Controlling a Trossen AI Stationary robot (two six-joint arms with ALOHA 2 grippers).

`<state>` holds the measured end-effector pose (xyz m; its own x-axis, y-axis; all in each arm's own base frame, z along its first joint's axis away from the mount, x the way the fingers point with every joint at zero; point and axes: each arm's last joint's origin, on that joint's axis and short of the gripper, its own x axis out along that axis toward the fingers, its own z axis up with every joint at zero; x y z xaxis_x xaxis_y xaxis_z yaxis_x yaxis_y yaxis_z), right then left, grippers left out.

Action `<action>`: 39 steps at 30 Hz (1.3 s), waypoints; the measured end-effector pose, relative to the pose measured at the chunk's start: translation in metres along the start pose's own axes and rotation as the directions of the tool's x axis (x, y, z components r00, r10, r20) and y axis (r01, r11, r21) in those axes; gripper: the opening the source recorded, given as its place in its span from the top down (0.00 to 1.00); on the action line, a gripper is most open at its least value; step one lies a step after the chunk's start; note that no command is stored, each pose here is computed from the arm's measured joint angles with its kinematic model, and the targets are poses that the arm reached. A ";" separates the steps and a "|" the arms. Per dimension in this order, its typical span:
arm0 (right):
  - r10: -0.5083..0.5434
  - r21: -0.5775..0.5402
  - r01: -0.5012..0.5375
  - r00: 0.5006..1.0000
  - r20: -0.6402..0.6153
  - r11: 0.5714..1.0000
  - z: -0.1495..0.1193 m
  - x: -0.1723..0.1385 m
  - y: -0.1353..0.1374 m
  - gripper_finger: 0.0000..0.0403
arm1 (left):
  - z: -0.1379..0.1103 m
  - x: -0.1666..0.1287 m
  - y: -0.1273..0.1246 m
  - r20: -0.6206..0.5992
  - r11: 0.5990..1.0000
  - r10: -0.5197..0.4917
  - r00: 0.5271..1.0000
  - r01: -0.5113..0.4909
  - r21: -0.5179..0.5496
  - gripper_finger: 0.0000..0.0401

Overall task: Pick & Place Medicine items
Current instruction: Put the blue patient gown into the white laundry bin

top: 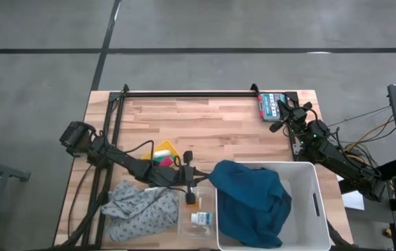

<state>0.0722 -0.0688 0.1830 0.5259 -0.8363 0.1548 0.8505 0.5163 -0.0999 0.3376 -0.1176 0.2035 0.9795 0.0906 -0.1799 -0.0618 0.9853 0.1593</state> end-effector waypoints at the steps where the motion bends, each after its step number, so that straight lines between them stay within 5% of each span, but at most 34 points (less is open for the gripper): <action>1: 0.000 0.000 0.000 1.000 0.000 1.000 0.000 0.000 0.000 0.98 | 0.001 0.000 0.001 0.003 0.999 0.011 1.000 -0.011 0.030 0.99; 10: 0.000 0.000 0.000 1.000 0.000 1.000 0.000 0.000 0.000 0.98 | 0.028 -0.006 0.010 0.199 0.951 0.034 0.979 -0.093 0.294 0.99; 21: 0.000 0.000 0.000 1.000 0.000 1.000 0.000 0.000 0.000 0.98 | 0.084 0.008 0.027 0.367 0.920 -0.233 0.900 0.082 0.382 0.99; 31: 0.000 0.000 0.000 1.000 0.000 1.000 0.000 0.000 0.000 0.98 | 0.122 0.044 0.021 0.344 0.876 -0.474 0.810 0.396 0.276 0.99; 39: 0.000 0.000 0.000 1.000 0.000 1.000 0.000 0.000 0.000 0.98 | 0.099 0.086 0.003 0.211 0.847 -0.523 0.826 0.477 0.234 0.99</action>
<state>0.0722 -0.0688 0.1830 0.5261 -0.8362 0.1548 0.8504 0.5165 -0.0999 0.4406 -0.1212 0.2848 0.8816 -0.4711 -0.0273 0.4596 0.8441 0.2763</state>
